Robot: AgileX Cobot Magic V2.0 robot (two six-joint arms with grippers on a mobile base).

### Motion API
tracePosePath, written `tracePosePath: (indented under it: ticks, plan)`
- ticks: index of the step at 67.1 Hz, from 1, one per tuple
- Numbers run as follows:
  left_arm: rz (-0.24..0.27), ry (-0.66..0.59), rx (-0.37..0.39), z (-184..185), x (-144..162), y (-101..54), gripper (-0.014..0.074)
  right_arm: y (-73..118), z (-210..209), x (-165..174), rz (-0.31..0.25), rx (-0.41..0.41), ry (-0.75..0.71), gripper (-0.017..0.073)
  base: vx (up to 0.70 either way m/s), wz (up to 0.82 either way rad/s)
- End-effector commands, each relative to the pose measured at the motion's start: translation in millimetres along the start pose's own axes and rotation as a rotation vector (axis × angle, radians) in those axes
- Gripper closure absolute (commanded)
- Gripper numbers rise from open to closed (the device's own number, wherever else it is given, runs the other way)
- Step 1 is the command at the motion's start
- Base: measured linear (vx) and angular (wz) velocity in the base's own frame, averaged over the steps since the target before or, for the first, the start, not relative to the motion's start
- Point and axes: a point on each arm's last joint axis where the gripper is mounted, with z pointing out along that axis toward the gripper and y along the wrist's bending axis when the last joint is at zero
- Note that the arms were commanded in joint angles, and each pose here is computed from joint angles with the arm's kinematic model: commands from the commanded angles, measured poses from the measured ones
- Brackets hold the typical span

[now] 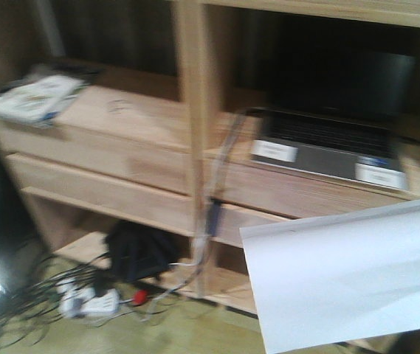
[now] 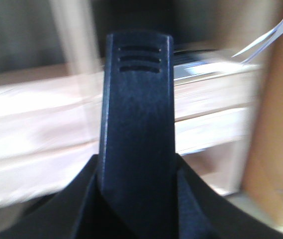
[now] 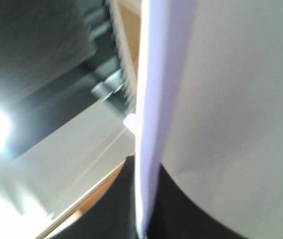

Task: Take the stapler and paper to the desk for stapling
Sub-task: 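Drive the base away from the shelf holding stapler and paper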

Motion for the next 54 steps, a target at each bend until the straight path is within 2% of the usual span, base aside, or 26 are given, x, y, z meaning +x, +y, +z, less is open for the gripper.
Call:
tracePosePath:
  ticks: [1,25,54]
  plan:
    - [-0.018,-0.135,-0.014,-4.3,-18.6,1.4,0.0600,3.4,-0.1,-0.9,0.002,-0.045,-0.012,0.0561,-0.02,0.88]
    - [-0.018,-0.135,-0.014,-4.3,-18.6,1.4,0.0600,3.4,-0.1,-1.0,0.002,-0.045,-0.013,0.0561,0.00,0.82]
    - [-0.018,-0.135,-0.014,-4.3,-18.6,1.4,0.0600,3.4,-0.1,-1.0,0.002,-0.045,-0.013,0.0561,0.09,0.61]
